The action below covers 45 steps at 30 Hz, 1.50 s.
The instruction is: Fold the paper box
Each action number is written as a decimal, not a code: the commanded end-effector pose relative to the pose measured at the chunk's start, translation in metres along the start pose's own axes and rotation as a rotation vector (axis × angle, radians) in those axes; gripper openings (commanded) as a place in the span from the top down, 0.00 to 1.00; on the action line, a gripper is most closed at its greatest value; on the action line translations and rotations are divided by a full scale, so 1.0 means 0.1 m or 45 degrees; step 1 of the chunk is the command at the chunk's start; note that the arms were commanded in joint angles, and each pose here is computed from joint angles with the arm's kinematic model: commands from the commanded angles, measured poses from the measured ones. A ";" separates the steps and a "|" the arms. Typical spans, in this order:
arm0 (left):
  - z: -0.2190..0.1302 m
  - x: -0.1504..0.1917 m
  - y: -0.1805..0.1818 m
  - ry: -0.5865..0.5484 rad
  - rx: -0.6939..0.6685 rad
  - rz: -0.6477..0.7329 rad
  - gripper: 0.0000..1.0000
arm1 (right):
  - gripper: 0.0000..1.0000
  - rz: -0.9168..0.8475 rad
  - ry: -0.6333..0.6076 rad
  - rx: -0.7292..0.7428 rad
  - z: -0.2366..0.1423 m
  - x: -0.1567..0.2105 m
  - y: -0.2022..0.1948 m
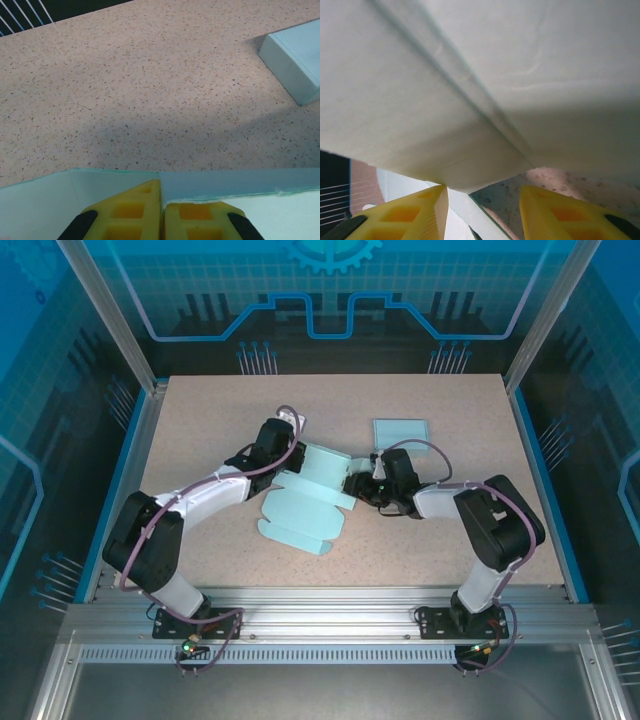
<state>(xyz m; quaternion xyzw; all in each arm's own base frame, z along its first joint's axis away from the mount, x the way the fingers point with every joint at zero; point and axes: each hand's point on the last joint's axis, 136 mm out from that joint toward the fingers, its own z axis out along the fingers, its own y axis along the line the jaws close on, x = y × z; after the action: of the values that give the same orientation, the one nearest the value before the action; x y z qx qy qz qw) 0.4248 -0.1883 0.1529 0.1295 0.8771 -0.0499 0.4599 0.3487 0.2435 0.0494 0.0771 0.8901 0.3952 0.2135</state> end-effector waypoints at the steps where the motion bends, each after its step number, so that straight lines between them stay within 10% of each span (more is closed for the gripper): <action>1: 0.00 -0.21 -0.01 -0.079 -0.021 -0.074 0.90 | 0.59 -0.003 -0.005 -0.103 0.01 -0.05 0.26; 10: 0.05 -0.21 0.02 -0.098 -0.062 -0.117 0.90 | 0.62 -0.009 -0.037 -0.145 -0.20 -0.11 0.46; 24: -0.04 -0.30 -0.07 -0.157 0.008 -0.115 0.90 | 0.46 -0.237 -0.344 0.301 -1.36 -0.29 -0.03; 30: -0.01 -0.26 0.00 -0.130 -0.044 -0.214 0.91 | 0.17 -0.291 -0.382 0.176 -1.12 -0.26 -0.15; 45: 0.05 -0.24 -0.01 -0.108 -0.042 -0.335 0.90 | 0.22 -0.296 -0.347 0.014 -0.47 -0.49 -0.03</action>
<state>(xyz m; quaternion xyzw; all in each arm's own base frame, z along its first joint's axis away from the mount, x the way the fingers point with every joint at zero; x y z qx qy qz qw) 0.4346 -0.1907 0.1577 0.0189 0.8737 -0.0928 0.4773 0.3570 0.1814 0.0721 0.0371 0.8794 0.3208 0.3498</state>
